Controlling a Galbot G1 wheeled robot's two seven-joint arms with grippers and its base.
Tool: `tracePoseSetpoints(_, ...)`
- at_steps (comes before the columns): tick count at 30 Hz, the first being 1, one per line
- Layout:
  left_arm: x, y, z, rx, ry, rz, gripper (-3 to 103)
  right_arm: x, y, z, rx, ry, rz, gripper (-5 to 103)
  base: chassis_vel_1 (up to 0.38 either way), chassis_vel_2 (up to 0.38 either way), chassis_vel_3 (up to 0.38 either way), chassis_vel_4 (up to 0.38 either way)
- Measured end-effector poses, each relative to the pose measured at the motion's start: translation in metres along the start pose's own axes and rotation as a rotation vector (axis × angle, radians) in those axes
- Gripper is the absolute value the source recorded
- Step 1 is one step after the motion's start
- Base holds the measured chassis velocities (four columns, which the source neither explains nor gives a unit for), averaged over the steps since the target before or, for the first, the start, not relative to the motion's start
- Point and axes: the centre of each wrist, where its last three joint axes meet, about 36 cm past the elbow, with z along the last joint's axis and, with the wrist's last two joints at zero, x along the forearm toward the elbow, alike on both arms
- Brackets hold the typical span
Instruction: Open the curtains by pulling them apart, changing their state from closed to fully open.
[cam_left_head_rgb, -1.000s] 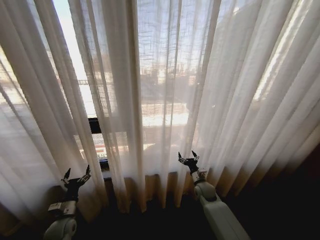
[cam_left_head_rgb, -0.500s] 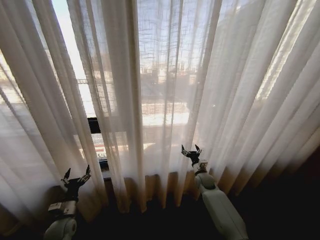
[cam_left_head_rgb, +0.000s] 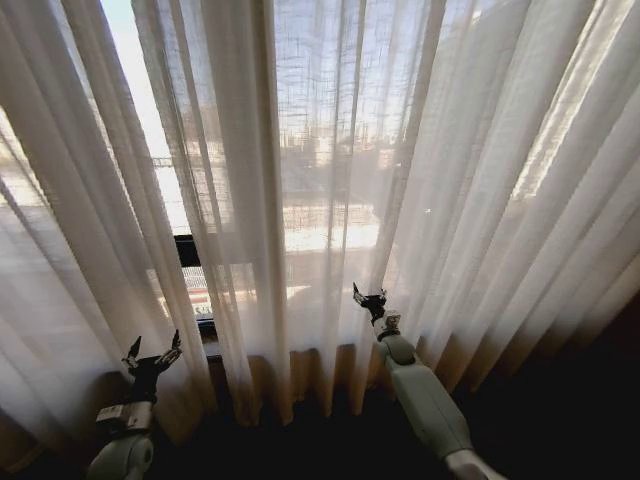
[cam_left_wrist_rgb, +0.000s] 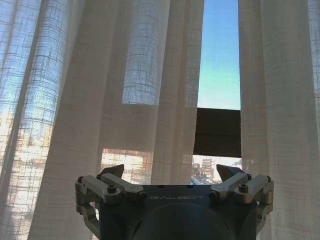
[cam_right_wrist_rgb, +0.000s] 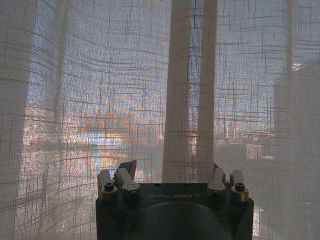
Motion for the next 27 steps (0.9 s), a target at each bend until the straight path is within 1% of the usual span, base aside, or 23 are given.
tracePoseSetpoints(1, 0.0, 0.0, 0.0, 0.0, 0.0, 0.0, 100, 0.0, 0.0, 0.0, 0.0, 0.0, 0.0, 70, 0.0, 0.0, 0.0, 0.0)
tracePoseSetpoints(2, 0.0, 0.0, 0.0, 0.0, 0.0, 0.0, 100, 0.0, 0.0, 0.001, -0.001, -0.004, -0.002, 64, 0.0, 0.0, 0.0, 0.0)
tracePoseSetpoints(3, 0.0, 0.0, 0.0, 0.0, 0.0, 0.0, 100, 0.001, -0.001, 0.001, -0.003, -0.008, -0.005, 64, 0.0, 0.0, 0.0, 0.0)
tracePoseSetpoints(5, 0.0, 0.0, 0.0, 0.0, 0.0, 0.0, 100, 0.002, -0.006, 0.004, -0.017, -0.021, -0.012, 53, 0.0, 0.0, 0.0, 0.0)
tracePoseSetpoints(6, 0.0, 0.0, 0.0, 0.0, 0.0, 0.0, 100, 0.002, -0.006, 0.004, -0.017, -0.021, -0.012, 53, 0.0, 0.0, 0.0, 0.0)
tracePoseSetpoints(9, 0.0, 0.0, 0.0, 0.0, 0.0, 0.0, 100, 0.004, -0.012, 0.007, -0.028, -0.042, -0.027, 37, 0.0, 0.0, 0.0, 0.0)
tracePoseSetpoints(10, 0.0, 0.0, 0.0, 0.0, 0.0, 0.0, 100, 0.004, -0.012, 0.007, -0.028, -0.042, -0.027, 37, 0.0, 0.0, 0.0, 0.0)
tracePoseSetpoints(13, 0.0, 0.0, 0.0, 0.0, 0.0, 0.0, 100, 0.005, -0.017, 0.011, -0.024, -0.048, -0.019, 20, 0.0, 0.0, 0.0, 0.0)
tracePoseSetpoints(15, 0.0, 0.0, 0.0, 0.0, 0.0, 0.0, 100, 0.005, -0.017, 0.011, -0.022, -0.048, -0.017, 20, 0.0, 0.0, 0.0, 0.0)
tracePoseSetpoints(17, 0.0, 0.0, 0.0, 0.0, 0.0, 0.0, 100, 0.008, -0.016, 0.014, -0.015, -0.043, -0.017, 10, 0.0, 0.0, 0.0, 0.0)
tracePoseSetpoints(18, 0.0, 0.0, 0.0, 0.0, 0.0, 0.0, 100, 0.008, -0.016, 0.014, -0.015, -0.043, -0.017, 10, 0.0, 0.0, 0.0, 0.0)
tracePoseSetpoints(19, 0.0, 0.0, 0.0, 0.0, 0.0, 0.0, 100, 0.008, -0.016, 0.014, -0.01, -0.041, -0.017, 4, 0.0, 0.0, 0.0, 0.0)
tracePoseSetpoints(20, 0.0, 0.0, 0.0, 0.0, 0.0, 0.0, 100, 0.008, -0.015, 0.014, -0.003, -0.041, -0.018, 2, 0.0, 0.0, 0.0, 0.0)
tracePoseSetpoints(24, 0.0, 0.0, 0.0, 0.0, 0.0, 0.0, 100, 0.009, -0.016, 0.014, 0.017, -0.032, -0.037, 1, 0.0, 0.0, 0.0, 0.0)
tracePoseSetpoints(27, 0.0, 0.0, 0.0, 0.0, 0.0, 0.0, 100, 0.009, -0.017, 0.013, 0.008, -0.032, -0.061, 0, 0.0, 0.0, 0.0, 0.0)
